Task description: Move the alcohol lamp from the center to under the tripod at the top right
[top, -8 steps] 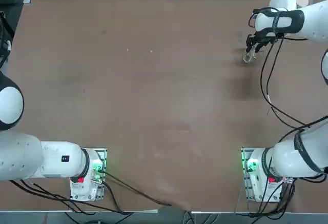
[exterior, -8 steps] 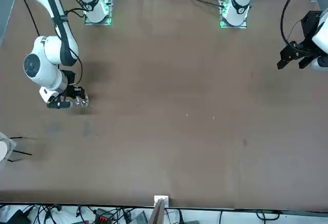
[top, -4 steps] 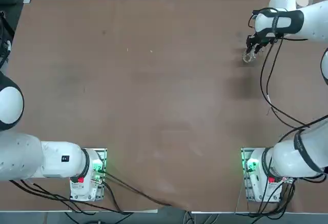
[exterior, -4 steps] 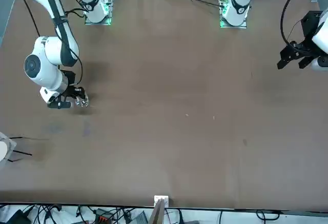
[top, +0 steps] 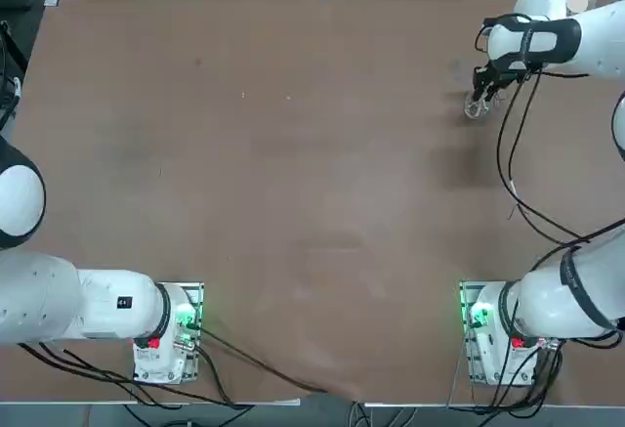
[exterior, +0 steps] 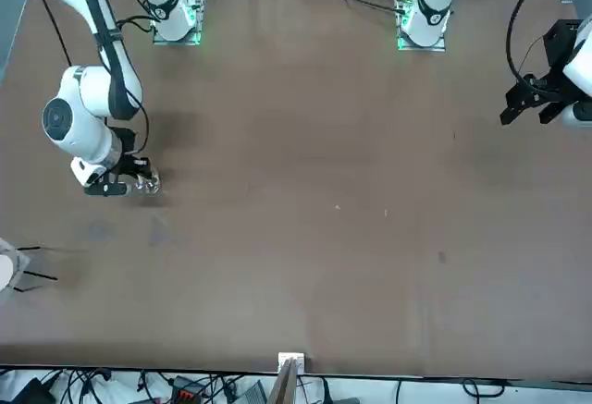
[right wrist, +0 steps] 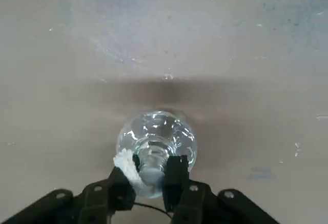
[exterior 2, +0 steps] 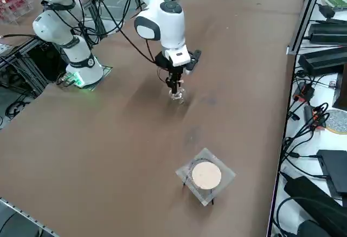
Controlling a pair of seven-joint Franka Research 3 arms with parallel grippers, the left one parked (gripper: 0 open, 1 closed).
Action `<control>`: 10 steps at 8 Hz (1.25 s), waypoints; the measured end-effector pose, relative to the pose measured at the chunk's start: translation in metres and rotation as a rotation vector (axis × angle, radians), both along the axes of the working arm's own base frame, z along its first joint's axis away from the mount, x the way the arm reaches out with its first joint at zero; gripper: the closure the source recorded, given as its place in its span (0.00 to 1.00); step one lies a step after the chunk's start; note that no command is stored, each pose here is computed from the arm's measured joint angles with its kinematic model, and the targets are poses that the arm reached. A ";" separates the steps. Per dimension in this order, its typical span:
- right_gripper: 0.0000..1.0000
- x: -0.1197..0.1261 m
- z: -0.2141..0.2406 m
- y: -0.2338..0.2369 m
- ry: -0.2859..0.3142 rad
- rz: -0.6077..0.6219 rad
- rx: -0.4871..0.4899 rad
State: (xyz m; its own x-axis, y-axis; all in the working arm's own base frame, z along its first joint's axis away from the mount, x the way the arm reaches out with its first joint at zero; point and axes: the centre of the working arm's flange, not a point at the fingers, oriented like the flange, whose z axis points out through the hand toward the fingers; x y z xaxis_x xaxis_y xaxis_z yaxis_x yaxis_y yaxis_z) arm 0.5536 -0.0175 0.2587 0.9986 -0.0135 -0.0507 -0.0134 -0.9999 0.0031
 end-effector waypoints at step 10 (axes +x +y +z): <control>0.71 0.080 0.074 -0.218 -0.061 -0.289 -0.022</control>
State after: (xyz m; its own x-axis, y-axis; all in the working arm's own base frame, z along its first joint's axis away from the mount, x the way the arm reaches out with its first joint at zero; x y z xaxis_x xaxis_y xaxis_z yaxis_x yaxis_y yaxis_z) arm 0.6336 -0.2351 0.3332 0.9544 -0.2983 0.0127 -0.2985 -0.9543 0.0157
